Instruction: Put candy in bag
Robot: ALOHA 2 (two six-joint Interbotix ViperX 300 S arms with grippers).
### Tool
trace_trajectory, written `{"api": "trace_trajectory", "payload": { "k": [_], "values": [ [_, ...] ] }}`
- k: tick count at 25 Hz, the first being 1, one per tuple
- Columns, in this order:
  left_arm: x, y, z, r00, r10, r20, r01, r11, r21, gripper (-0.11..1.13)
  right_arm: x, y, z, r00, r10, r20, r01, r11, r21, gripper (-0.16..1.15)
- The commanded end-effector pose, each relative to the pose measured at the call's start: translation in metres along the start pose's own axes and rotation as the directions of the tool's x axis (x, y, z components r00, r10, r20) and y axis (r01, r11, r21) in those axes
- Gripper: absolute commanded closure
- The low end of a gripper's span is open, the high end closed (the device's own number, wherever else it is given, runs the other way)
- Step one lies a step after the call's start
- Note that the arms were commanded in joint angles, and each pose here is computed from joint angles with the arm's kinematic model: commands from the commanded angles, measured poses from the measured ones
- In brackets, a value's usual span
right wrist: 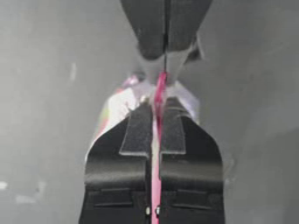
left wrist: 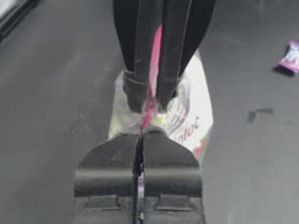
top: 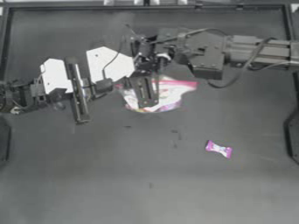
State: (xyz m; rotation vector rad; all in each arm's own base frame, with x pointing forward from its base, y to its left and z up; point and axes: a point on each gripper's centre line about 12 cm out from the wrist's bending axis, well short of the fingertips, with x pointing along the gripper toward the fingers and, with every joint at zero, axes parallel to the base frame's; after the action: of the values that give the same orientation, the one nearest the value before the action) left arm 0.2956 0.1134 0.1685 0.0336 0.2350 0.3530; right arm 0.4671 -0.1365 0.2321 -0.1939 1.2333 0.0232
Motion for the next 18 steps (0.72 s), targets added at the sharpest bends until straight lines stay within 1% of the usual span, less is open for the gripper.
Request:
{"api": "trace_trajectory", "payload": {
  "k": [1,18],
  "values": [
    [-0.006,0.003,0.019,0.998,0.011,0.068,-0.011,0.9999,-0.004,0.95,-0.022,-0.007,-0.007,1.0,-0.017,0.019,0.016,0.9996,0.021,0.93],
    [-0.006,0.003,0.019,0.998,0.011,0.067,-0.01,0.9999,-0.004,0.95,-0.021,-0.003,-0.023,1.0,-0.008,-0.005,0.008,0.9994,0.034,0.93]
  ]
}}
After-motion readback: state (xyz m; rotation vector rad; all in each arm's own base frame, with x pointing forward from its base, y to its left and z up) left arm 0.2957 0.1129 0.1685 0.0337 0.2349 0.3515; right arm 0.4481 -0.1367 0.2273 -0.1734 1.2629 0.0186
